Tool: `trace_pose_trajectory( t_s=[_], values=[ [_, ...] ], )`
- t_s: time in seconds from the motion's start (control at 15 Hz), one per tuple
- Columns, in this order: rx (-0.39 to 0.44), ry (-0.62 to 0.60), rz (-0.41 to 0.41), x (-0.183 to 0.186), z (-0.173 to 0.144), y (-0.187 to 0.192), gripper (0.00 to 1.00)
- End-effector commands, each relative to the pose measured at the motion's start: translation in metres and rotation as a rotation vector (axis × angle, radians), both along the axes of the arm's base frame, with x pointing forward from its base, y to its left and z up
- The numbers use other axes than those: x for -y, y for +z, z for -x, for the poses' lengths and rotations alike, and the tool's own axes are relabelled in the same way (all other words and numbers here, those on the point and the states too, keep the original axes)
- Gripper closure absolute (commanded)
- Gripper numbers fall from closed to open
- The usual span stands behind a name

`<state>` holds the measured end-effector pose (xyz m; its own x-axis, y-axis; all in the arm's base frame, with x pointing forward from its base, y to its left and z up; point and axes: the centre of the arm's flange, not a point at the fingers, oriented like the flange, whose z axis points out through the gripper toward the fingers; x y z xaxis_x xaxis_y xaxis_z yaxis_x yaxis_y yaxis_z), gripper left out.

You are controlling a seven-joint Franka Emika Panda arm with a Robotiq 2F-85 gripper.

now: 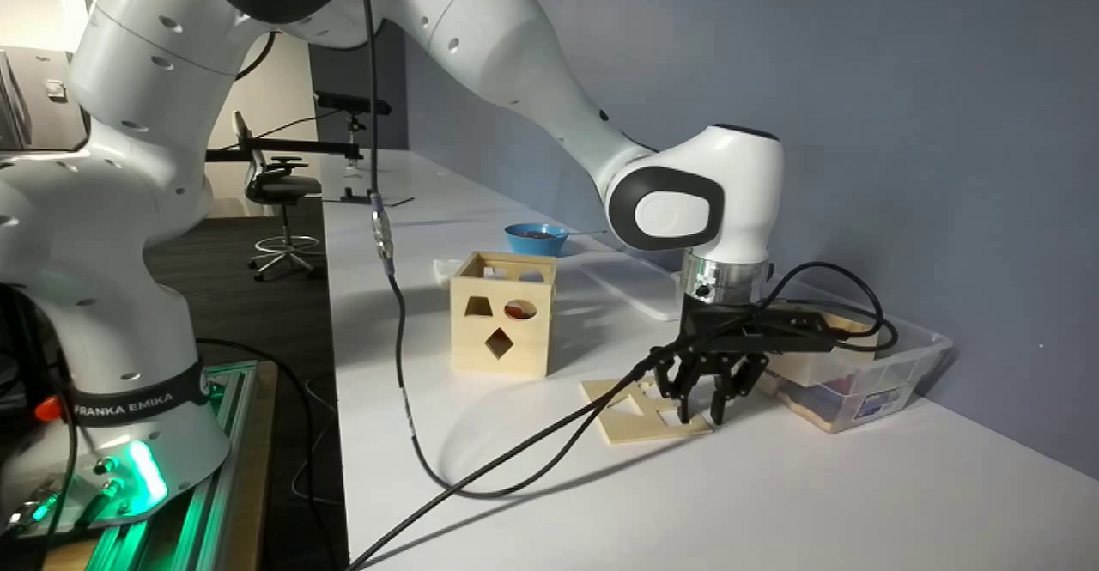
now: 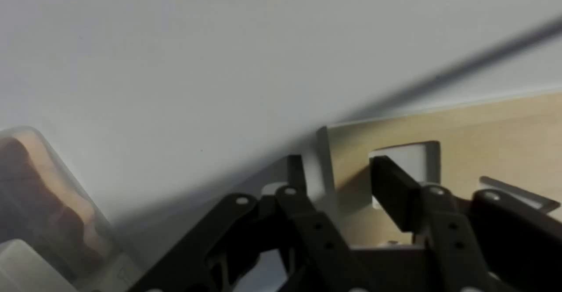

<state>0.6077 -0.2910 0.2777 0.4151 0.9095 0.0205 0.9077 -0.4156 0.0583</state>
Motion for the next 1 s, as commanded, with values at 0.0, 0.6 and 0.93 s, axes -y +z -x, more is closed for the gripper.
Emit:
trace_pose_trajectory(
  t_s=[0.0,0.6,0.93],
  values=[
    [-0.068,0.009,-0.025,0.003,-0.019,-0.005,0.87],
    [-0.098,-0.106,-0.016,-0.002,0.016,0.041,0.94],
    [-0.077,-0.237,0.027,0.008,0.019,0.08,0.94]
  ],
)
